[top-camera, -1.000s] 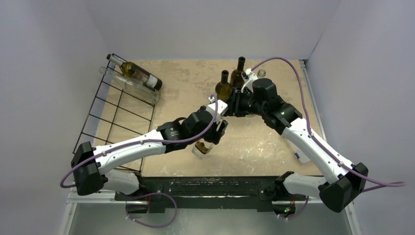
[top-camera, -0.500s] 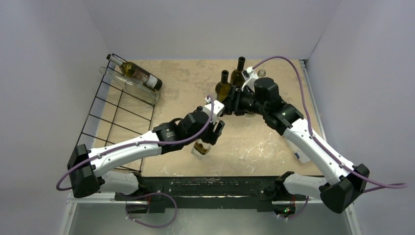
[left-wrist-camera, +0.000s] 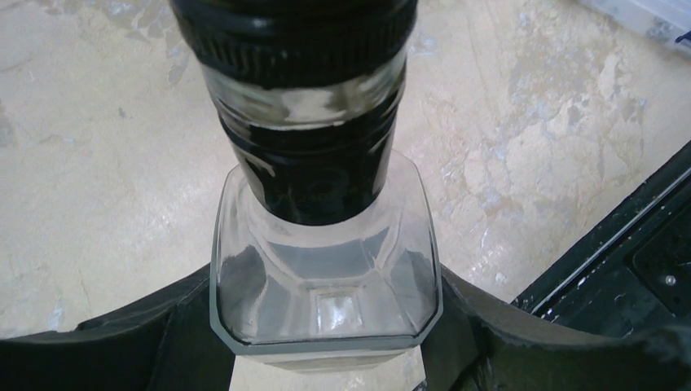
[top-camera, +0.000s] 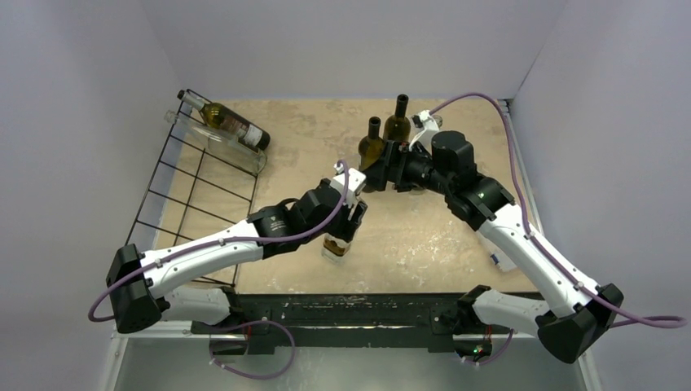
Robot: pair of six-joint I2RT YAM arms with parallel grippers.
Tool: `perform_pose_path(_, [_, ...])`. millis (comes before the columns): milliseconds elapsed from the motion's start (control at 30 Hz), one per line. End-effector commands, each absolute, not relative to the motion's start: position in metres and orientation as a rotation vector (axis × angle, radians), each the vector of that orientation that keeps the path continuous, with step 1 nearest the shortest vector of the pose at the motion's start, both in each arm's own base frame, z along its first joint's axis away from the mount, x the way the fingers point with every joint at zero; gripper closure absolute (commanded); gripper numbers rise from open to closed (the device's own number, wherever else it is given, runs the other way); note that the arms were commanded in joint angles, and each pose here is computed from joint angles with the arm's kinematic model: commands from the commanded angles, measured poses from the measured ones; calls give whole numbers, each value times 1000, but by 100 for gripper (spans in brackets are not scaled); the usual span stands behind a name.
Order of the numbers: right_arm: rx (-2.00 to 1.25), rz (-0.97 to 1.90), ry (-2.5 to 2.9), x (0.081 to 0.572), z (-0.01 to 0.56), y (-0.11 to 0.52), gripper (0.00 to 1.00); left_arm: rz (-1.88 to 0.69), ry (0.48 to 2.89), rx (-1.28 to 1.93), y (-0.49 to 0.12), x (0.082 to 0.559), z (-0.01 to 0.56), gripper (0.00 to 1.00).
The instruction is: Put the wine bottle on the wine rack
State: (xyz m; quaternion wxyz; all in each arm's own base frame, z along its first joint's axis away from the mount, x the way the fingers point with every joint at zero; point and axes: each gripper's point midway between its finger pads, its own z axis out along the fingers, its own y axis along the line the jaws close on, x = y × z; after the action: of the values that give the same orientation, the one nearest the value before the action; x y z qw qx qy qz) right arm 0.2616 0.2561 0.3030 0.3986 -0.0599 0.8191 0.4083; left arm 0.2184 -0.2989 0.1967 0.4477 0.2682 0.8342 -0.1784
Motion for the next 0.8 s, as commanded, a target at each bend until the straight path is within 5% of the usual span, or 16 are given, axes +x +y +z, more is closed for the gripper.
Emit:
perform_pose_path(0, [-65, 978, 1922, 267, 346, 236, 15, -492, 1949, 536, -294, 228, 239, 100])
perform_pose_path(767, [35, 801, 1864, 262, 339, 192, 6, -446, 2041, 166, -218, 261, 245, 100])
